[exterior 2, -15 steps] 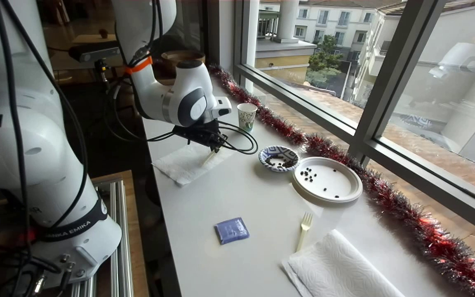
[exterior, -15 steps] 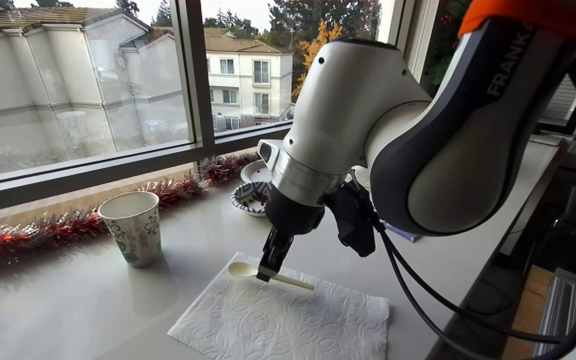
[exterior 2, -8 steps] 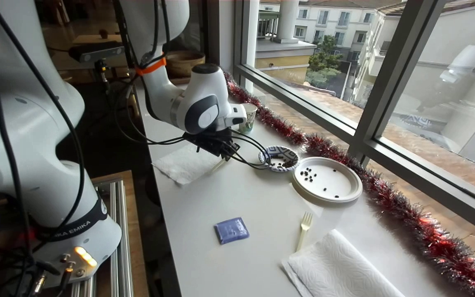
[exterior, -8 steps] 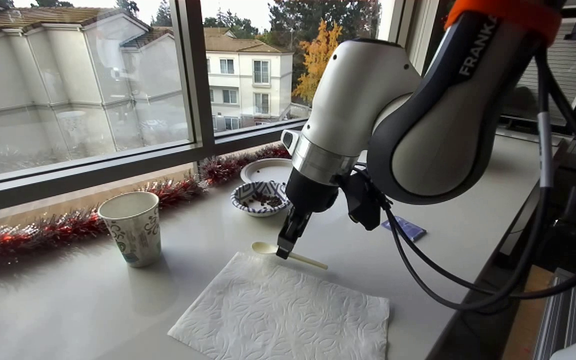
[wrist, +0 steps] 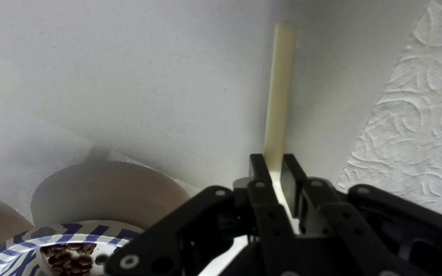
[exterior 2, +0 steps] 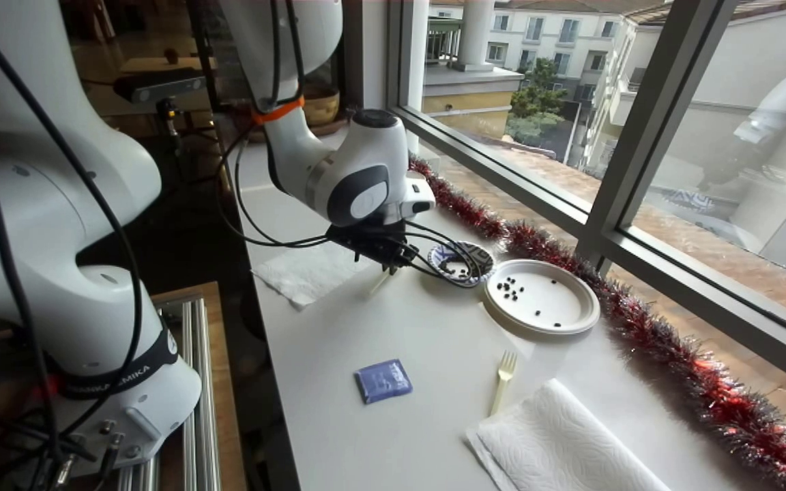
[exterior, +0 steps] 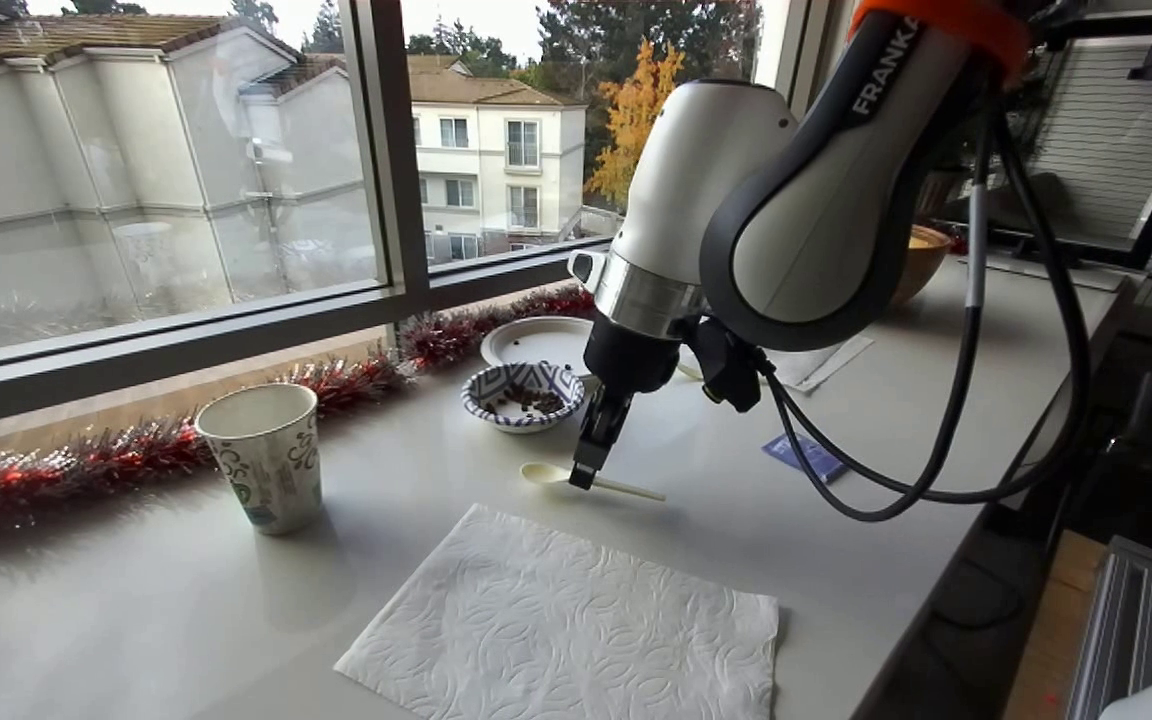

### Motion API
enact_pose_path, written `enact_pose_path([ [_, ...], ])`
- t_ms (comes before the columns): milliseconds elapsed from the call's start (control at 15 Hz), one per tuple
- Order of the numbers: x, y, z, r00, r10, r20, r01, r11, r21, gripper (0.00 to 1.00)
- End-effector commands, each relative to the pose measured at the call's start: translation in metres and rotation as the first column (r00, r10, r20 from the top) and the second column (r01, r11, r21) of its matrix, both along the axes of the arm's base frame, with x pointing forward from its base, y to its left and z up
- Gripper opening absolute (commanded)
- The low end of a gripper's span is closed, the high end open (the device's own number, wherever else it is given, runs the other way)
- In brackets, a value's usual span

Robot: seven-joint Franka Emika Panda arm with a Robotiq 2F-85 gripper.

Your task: Remove the spoon from the napkin and use it to take some coffee beans from the bowl and put them in the coffee cup.

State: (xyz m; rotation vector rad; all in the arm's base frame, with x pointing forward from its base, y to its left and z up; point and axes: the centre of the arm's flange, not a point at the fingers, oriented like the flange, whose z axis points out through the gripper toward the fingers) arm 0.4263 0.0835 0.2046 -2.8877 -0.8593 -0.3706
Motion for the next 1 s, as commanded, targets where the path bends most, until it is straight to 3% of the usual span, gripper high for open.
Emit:
enact_pose_path([
  [0,-0.002,0.003,0.004,1.0,0.009,-0.008,-0.009,1.0,-0.007,0.04],
  [400,-0.014,0.005,0.071,0.998,0.035,0.054,-0.032,0.998,-0.061,0.04],
  [933,0.038,-0.013,0.115,0.987,-0.041,0.156,0.074,0.974,-0.214,0.04],
])
